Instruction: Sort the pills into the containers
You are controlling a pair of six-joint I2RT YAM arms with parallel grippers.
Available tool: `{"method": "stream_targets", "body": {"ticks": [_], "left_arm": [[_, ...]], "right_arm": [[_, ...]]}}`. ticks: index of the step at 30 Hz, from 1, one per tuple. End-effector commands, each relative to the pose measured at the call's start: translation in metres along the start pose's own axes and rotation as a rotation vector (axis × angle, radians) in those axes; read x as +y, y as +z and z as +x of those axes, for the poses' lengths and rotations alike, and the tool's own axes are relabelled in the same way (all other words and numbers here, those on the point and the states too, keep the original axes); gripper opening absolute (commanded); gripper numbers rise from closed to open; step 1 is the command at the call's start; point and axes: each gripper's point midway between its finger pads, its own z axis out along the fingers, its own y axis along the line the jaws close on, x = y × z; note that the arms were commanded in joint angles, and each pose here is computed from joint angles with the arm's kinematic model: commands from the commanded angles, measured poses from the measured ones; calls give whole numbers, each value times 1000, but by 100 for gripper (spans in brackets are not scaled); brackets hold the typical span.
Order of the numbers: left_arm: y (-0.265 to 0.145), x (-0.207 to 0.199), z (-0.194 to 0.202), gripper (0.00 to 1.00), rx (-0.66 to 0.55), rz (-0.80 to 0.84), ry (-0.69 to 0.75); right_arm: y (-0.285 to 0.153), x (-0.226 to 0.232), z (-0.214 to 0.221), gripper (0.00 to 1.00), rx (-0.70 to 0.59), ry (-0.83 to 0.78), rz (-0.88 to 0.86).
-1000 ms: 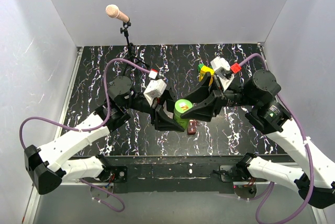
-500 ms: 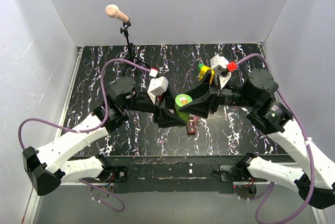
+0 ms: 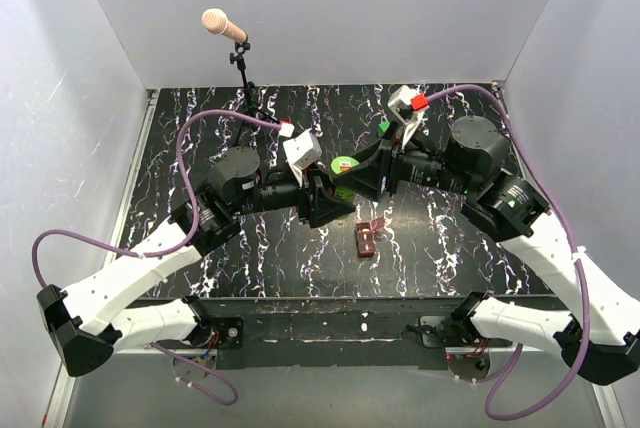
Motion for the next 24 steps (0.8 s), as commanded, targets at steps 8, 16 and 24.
{"method": "stream_targets", "body": {"ticks": [8, 16, 24], "left_arm": [[-10, 59, -71, 0, -199, -357, 34], [-1, 80, -69, 0, -214, -438, 12], [-1, 96, -62, 0, -196, -515, -2]], "right_arm": [[-5, -34, 17, 1, 87, 130, 243], [0, -54, 22, 1, 109, 173, 360], [-1, -59, 26, 2, 134, 160, 401]]}}
